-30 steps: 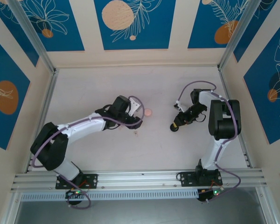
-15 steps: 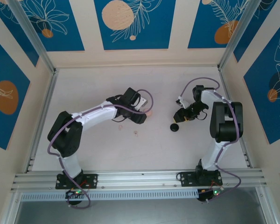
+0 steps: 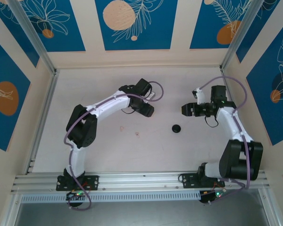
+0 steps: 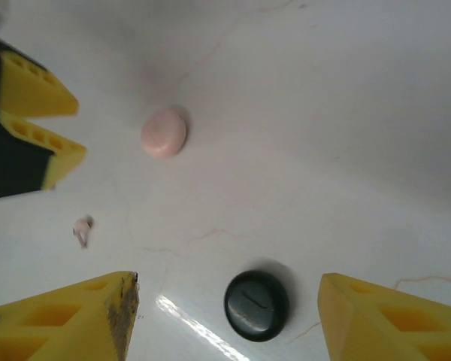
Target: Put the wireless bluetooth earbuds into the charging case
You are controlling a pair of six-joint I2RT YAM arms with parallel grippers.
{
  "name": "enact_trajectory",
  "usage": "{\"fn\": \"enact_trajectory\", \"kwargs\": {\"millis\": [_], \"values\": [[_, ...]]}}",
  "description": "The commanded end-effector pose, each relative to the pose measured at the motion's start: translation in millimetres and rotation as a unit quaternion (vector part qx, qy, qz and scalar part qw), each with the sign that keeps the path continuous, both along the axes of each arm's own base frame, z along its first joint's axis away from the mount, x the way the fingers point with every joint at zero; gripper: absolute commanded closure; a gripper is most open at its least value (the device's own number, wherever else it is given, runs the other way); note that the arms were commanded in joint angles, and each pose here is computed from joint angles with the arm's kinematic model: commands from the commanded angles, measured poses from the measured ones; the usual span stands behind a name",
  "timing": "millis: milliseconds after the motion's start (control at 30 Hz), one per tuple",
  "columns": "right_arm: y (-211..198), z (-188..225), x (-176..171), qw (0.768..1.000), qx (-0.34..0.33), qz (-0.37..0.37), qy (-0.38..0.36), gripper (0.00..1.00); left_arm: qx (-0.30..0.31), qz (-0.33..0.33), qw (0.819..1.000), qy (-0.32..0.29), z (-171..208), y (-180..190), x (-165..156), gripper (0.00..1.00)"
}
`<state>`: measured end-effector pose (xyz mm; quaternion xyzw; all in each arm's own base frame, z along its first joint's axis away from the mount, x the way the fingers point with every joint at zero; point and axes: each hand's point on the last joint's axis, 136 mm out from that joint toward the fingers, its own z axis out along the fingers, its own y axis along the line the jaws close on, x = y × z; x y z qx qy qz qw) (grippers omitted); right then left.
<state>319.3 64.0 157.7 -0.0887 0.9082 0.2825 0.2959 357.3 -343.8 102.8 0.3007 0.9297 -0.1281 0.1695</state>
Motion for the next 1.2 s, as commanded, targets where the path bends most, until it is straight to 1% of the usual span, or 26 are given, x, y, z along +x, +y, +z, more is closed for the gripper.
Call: {"fn": "enact_trajectory", "kwargs": {"millis": [0, 100, 200, 333, 533, 733, 967, 1167], "values": [[1.7, 24.7, 3.7, 0.995, 0.074, -0.065, -0.029, 0.31, 0.027, 0.003, 0.999, 0.025, -5.4, -2.7, -7.4, 0.41], [10.2, 26.2, -7.7, 0.987, 0.128, -0.094, -0.021, 0.3, 0.027, 0.003, 0.999, 0.041, -11.5, -10.3, -5.2, 0.42], [8.8, 17.8, -19.9, 0.981, 0.142, -0.131, -0.014, 0.29, 0.036, 0.003, 0.998, 0.053, -17.2, -17.1, -2.7, 0.43], [5.3, 13.1, -36.6, 0.979, 0.135, -0.151, -0.026, 0.3, 0.052, 0.004, 0.997, 0.059, -25.8, -21.1, 0.1, 0.43], [11.6, 15.0, -55.3, 0.978, 0.146, -0.144, -0.028, 0.3, 0.097, 0.028, 0.992, 0.078, -46.0, -15.8, 7.5, 0.43], [13.7, 14.2, -62.8, 0.978, 0.151, -0.143, -0.026, 0.3, 0.1, 0.05, 0.99, 0.086, -61.7, -18.6, 11.9, 0.41], [17.8, 17.0, -67.5, 0.978, 0.159, -0.132, -0.028, 0.3, 0.115, 0.054, 0.988, 0.091, -82.2, -17.3, 13.3, 0.4], [19.3, 20.7, -72.2, 0.979, 0.157, -0.126, -0.032, 0.3, 0.117, 0.054, 0.988, 0.086, -88.6, -19.4, 18.5, 0.39]]}}
